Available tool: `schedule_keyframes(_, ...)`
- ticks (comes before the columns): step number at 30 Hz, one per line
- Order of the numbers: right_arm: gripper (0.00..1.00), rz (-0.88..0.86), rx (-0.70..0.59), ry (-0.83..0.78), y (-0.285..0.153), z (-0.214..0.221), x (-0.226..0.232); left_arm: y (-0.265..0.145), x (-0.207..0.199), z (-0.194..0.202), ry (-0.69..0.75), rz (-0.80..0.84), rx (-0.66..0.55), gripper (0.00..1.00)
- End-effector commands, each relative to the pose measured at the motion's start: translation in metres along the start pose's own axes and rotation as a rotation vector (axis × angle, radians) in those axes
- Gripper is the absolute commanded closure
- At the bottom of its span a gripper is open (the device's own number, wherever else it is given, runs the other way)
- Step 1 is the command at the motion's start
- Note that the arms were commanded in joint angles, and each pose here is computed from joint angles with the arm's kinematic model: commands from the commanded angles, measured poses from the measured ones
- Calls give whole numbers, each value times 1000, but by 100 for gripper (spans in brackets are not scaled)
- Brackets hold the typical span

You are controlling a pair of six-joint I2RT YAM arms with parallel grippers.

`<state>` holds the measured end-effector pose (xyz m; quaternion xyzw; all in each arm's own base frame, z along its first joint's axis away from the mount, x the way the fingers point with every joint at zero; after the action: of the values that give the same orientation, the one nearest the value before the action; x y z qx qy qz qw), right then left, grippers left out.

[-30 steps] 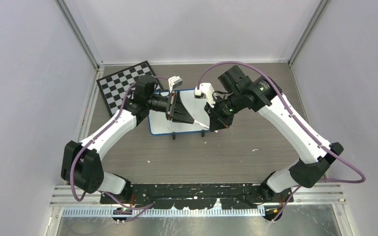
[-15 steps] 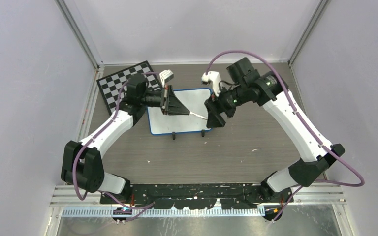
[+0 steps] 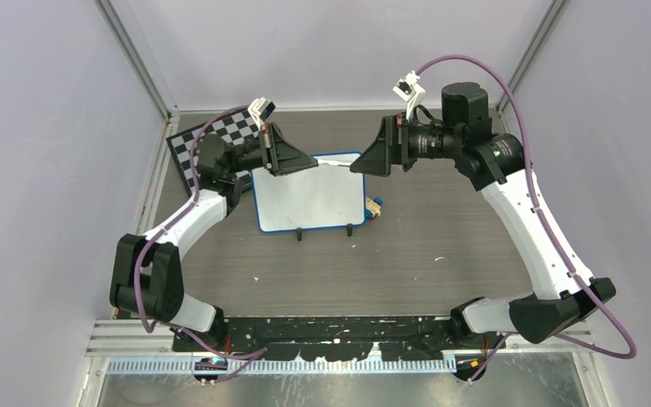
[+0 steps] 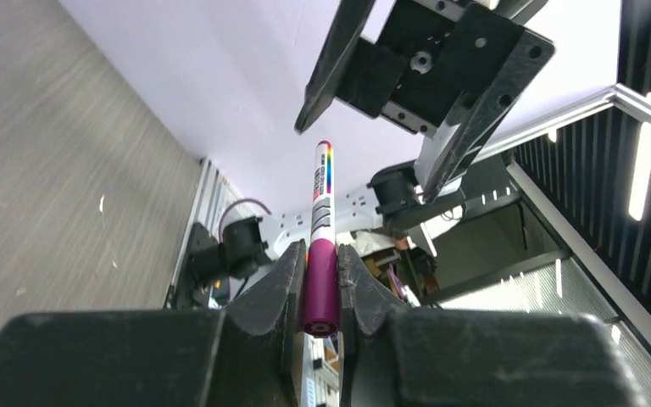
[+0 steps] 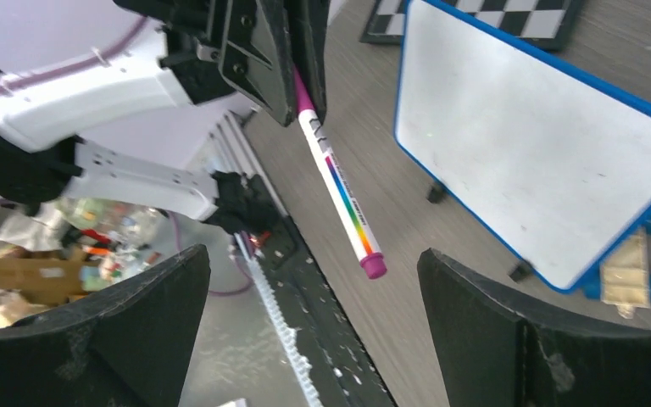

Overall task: Write a sentence on the whiteboard
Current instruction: Open the whiteboard marker.

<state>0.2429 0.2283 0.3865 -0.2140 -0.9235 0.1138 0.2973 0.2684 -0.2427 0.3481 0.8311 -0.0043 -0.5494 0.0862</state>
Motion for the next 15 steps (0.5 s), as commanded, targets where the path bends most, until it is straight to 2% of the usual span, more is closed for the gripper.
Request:
schedule_keyframes(1,4,-156,-86,134,7,-22,23,0,-26,-13,82,99,-127,100)
schedule_keyframes(5,12,-212,-101,211,16,-23,22,6,-30,-10,90,114,-130,100)
schedule_keyframes(10,29,-318,-122,314,26,-33,32,18,-33,-7,110,116,-160,100)
schedule_keyframes(15,45,-320,-122,333,30,-35,30,24,-28,2,108,92,-139,100)
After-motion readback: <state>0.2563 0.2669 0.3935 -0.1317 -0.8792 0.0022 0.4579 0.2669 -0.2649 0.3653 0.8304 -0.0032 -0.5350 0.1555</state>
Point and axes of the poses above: each gripper's point midway between its finger pads, its own y axis out along the fingers, its own x axis along the line the jaws close on, z = x × y, the point moved 2 cm from there along -y, back along the fingers, and after that the axes turned 3 degrees about -y, right-handed, at the moved point
